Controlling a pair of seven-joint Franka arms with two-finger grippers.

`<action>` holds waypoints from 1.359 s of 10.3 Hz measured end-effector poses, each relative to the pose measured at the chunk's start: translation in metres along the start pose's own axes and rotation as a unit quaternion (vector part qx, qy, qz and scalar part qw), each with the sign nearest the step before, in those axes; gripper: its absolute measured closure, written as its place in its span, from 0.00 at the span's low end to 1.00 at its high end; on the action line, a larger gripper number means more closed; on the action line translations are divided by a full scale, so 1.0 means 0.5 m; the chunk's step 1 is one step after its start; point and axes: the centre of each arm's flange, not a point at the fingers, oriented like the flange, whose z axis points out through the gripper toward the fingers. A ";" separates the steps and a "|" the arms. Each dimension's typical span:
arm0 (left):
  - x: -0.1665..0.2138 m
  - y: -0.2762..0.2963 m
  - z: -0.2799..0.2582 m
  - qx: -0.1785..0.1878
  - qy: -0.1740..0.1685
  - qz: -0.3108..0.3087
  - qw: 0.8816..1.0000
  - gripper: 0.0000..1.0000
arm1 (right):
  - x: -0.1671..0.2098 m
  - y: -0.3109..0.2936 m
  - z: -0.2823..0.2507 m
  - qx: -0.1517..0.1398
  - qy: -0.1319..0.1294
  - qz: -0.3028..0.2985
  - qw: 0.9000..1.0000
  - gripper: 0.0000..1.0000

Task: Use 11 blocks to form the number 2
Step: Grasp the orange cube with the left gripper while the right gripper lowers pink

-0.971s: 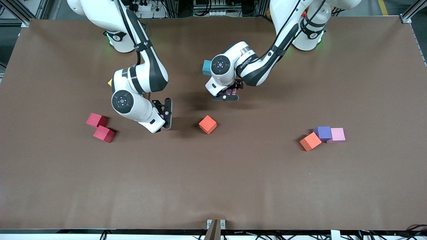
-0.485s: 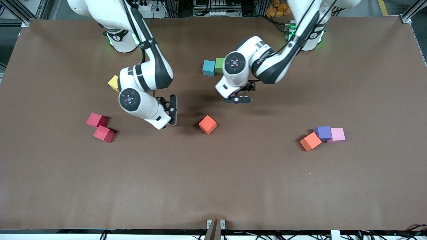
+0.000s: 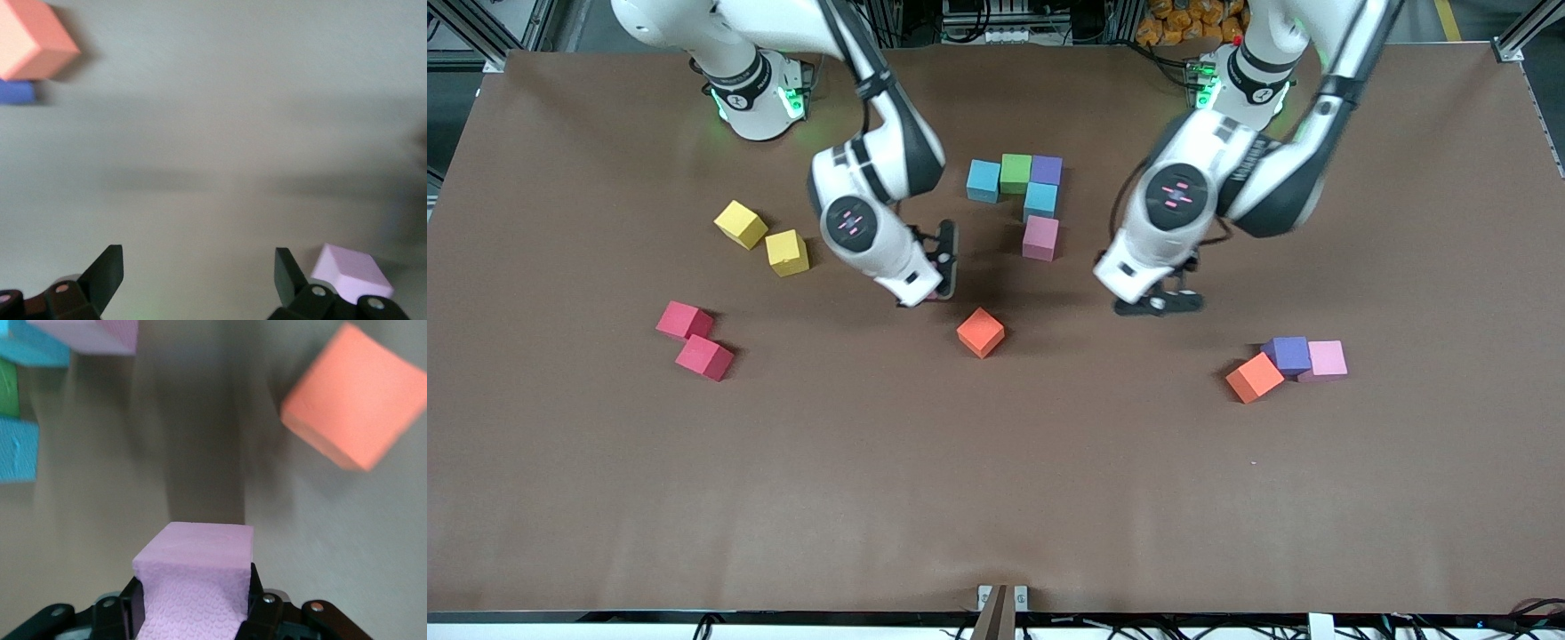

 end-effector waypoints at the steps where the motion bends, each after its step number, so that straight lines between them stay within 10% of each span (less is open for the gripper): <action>1: 0.028 -0.052 -0.003 -0.002 0.000 -0.005 1.000 0.00 | 0.025 -0.028 0.014 -0.013 0.001 0.010 1.000 0.41; 8: 0.166 -0.363 0.007 -0.001 0.047 0.112 0.993 0.00 | 0.135 -0.199 0.098 -0.057 0.007 0.064 0.996 0.41; 14: 0.229 -0.363 0.135 0.015 0.073 0.357 0.931 0.00 | 0.197 -0.224 0.128 -0.060 0.009 0.085 0.994 0.41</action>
